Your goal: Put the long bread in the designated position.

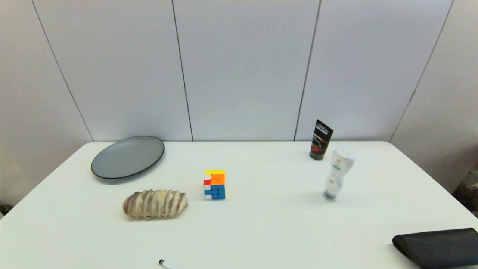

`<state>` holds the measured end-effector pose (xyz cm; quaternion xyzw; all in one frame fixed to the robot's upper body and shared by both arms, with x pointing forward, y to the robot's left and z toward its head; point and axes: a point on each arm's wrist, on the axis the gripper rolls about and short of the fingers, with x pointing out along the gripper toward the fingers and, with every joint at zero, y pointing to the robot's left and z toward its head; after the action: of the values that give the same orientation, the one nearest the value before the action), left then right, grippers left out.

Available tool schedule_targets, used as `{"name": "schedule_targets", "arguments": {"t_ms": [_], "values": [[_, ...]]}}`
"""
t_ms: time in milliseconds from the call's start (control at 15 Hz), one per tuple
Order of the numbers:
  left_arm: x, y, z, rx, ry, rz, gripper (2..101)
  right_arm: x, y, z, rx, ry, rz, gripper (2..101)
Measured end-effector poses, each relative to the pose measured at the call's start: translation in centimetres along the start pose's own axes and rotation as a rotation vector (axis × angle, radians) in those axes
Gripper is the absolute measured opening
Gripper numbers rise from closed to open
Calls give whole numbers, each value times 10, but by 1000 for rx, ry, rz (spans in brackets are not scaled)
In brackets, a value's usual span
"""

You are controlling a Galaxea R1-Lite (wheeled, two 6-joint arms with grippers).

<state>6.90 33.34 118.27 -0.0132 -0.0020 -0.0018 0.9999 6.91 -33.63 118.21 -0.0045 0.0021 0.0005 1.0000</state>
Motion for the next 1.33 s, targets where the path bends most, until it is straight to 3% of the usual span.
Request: {"name": "schedule_targets", "arguments": {"t_ms": [1333], "values": [[0, 0, 0, 0, 0, 0, 978, 0, 0, 0, 0, 0, 0, 980]]}}
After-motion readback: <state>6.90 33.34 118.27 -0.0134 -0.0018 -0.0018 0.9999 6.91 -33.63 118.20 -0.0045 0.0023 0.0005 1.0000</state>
